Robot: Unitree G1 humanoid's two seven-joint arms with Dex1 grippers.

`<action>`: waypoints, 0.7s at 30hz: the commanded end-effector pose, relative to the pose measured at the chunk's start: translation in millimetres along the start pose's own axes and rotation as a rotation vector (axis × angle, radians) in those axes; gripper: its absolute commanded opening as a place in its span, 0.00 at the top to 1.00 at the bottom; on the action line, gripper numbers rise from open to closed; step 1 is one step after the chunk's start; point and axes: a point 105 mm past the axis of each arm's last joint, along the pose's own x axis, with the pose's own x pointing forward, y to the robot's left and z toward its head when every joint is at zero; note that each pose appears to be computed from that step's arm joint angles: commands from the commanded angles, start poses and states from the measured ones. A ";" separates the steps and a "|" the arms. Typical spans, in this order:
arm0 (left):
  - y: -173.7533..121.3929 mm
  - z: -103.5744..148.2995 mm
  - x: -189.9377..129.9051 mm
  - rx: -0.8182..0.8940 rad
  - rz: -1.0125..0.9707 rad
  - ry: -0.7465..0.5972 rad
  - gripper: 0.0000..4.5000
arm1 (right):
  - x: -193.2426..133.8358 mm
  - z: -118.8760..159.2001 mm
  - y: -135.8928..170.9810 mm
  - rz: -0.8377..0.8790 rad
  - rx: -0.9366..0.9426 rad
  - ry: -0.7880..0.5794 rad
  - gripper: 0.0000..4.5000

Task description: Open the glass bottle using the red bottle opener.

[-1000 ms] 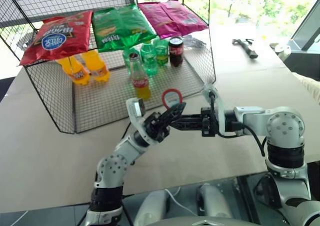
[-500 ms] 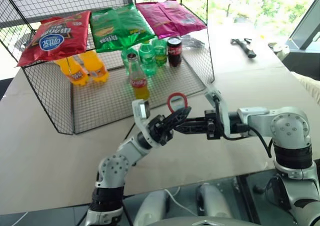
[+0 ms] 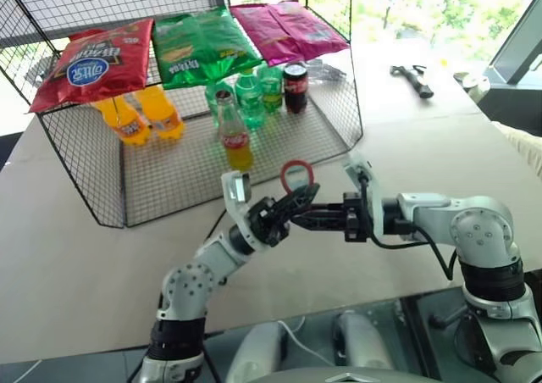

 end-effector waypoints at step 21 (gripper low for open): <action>-5.0 1.6 4.3 -0.025 -0.040 0.014 0.80 | -12.4 -9.1 4.2 0.011 -0.121 0.125 0.88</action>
